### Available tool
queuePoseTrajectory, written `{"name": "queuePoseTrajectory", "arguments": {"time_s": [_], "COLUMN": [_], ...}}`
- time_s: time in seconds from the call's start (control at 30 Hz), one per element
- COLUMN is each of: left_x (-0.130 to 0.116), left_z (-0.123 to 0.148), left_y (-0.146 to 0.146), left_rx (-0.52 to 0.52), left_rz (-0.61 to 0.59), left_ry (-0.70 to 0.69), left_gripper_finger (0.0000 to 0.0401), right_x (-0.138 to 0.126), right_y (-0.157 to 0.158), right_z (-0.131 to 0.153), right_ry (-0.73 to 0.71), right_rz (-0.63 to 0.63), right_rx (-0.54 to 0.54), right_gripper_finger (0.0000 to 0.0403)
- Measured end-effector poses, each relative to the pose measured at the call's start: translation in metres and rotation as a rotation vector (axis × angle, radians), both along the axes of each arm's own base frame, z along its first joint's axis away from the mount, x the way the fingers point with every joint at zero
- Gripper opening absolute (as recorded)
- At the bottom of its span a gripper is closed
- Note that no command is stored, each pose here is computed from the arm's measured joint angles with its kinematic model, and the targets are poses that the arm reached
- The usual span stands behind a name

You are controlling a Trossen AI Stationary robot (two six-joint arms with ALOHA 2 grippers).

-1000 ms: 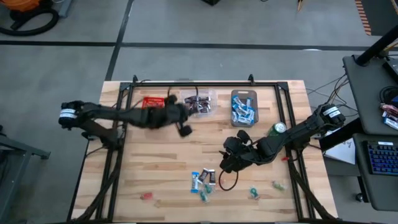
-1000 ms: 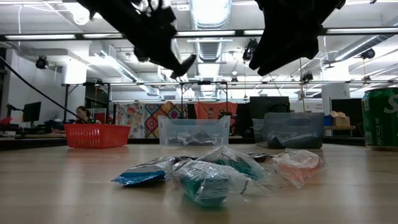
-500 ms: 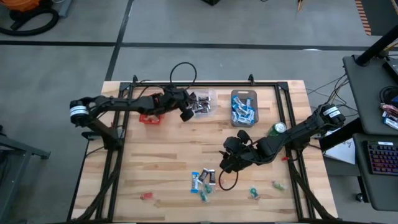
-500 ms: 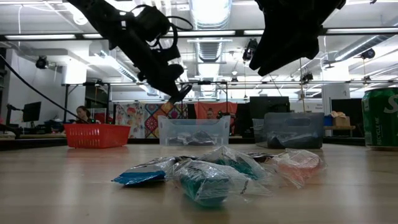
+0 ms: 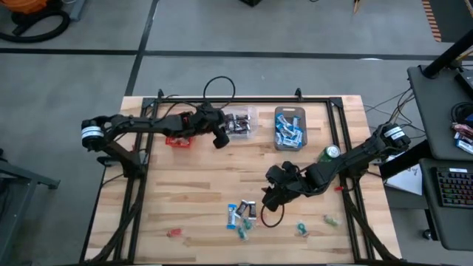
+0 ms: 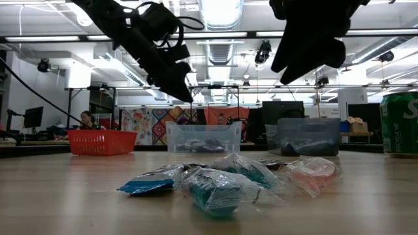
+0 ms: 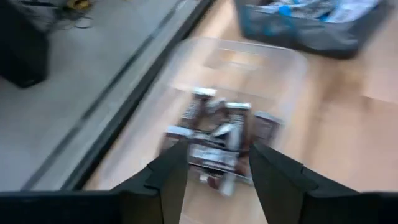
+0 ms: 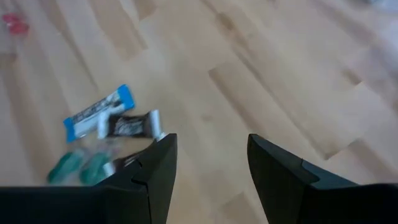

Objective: Sort candy
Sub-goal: Put the blue candy into the red bin

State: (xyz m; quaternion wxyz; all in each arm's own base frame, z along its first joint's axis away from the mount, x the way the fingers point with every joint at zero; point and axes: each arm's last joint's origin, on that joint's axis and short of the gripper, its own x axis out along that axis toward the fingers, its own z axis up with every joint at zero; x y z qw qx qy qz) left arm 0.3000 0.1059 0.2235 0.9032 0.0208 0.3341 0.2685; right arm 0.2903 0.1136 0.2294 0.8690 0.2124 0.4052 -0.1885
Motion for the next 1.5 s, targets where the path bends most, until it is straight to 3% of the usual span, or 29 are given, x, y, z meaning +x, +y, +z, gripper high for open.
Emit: {"name": "queuePoseTrajectory", "arguments": {"time_s": [0.13, 0.4, 0.63, 0.83, 1.13, 1.4, 1.5], "left_x": [0.002, 0.007, 0.004, 0.001, 0.002, 0.002, 0.002], "left_z": [0.0, 0.005, 0.012, 0.015, 0.016, 0.017, 0.017], "left_y": [-0.019, -0.079, -0.121, -0.131, -0.131, -0.131, -0.131], "left_rx": [-0.063, -0.071, -0.033, -0.016, -0.008, 0.008, 0.008], "left_rz": [-0.069, -0.26, -0.363, -0.38, -0.379, -0.39, -0.39], "left_ry": [0.008, 0.027, 0.011, 0.005, 0.003, -0.005, -0.006], "left_gripper_finger": [0.0155, 0.0155, 0.0155, 0.0155, 0.0155, 0.0155, 0.0155], "right_x": [-0.003, -0.012, -0.021, -0.028, -0.03, -0.027, -0.027], "right_y": [0.008, 0.032, 0.058, 0.078, 0.115, 0.121, 0.121], "right_z": [0.0, -0.005, -0.03, -0.039, -0.07, -0.09, -0.09], "right_ry": [0.014, 0.092, 0.363, 0.607, 0.836, 0.872, 0.863], "right_rz": [0.001, -0.069, -0.161, -0.286, -0.313, -0.312, -0.305], "right_rx": [0.092, 0.363, 0.527, 0.472, 0.504, 0.461, 0.45], "right_gripper_finger": [0.0183, 0.0183, 0.0183, 0.0183, 0.0183, 0.0181, 0.0163]}}
